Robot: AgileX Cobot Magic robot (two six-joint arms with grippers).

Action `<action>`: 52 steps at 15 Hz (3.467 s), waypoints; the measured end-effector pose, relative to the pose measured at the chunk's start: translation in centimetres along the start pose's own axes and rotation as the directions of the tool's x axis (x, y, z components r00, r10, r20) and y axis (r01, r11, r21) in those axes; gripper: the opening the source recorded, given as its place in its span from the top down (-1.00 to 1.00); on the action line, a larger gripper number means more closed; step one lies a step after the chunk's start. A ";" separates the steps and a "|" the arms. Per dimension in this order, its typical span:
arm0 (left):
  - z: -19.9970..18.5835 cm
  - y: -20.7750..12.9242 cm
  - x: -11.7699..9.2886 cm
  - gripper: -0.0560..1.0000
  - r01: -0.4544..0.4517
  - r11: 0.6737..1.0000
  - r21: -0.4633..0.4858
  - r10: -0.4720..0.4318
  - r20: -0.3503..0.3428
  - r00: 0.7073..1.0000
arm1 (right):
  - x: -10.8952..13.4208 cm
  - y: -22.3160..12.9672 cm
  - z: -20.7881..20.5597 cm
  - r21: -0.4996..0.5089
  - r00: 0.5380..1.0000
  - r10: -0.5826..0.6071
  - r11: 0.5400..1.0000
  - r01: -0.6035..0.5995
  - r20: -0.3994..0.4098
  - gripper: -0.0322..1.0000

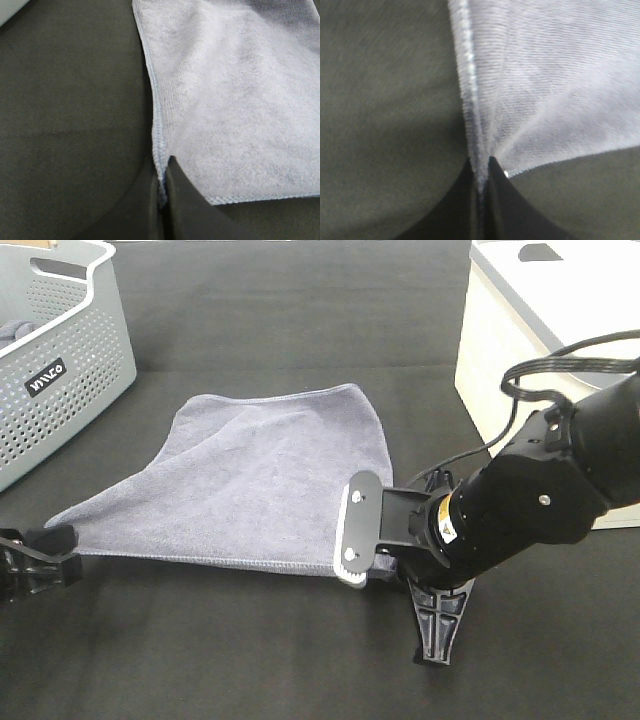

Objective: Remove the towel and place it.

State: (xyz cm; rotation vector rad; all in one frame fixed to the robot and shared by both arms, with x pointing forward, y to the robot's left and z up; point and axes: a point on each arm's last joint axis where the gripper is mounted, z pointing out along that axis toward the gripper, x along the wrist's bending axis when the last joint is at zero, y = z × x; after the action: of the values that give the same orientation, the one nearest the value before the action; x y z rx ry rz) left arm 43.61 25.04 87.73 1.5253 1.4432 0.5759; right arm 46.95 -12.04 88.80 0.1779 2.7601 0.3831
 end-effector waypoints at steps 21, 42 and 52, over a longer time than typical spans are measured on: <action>-1.2 -0.8 0.3 -0.58 0.229 0.973 -0.003 -0.229 -0.029 0.973 | -1.5 0.3 -11.7 -0.118 0.982 0.032 0.993 -0.010 0.184 -0.13; 5.4 34.5 -3.3 -0.55 -0.259 0.960 0.108 0.279 -0.271 0.921 | -12.2 2.6 -16.2 -0.510 0.615 0.770 0.603 -0.613 0.170 -0.13; -2.0 40.4 -3.2 -0.55 -0.173 0.971 0.164 0.211 -0.250 0.945 | -27.5 -1.8 -26.3 -0.376 0.309 0.929 0.365 -0.852 0.203 -0.19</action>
State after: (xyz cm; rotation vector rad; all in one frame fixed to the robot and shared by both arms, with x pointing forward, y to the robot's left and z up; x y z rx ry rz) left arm 61.98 27.45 123.78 1.7662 1.5725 0.8388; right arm 63.10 -24.77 120.88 1.6226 1.8939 0.7834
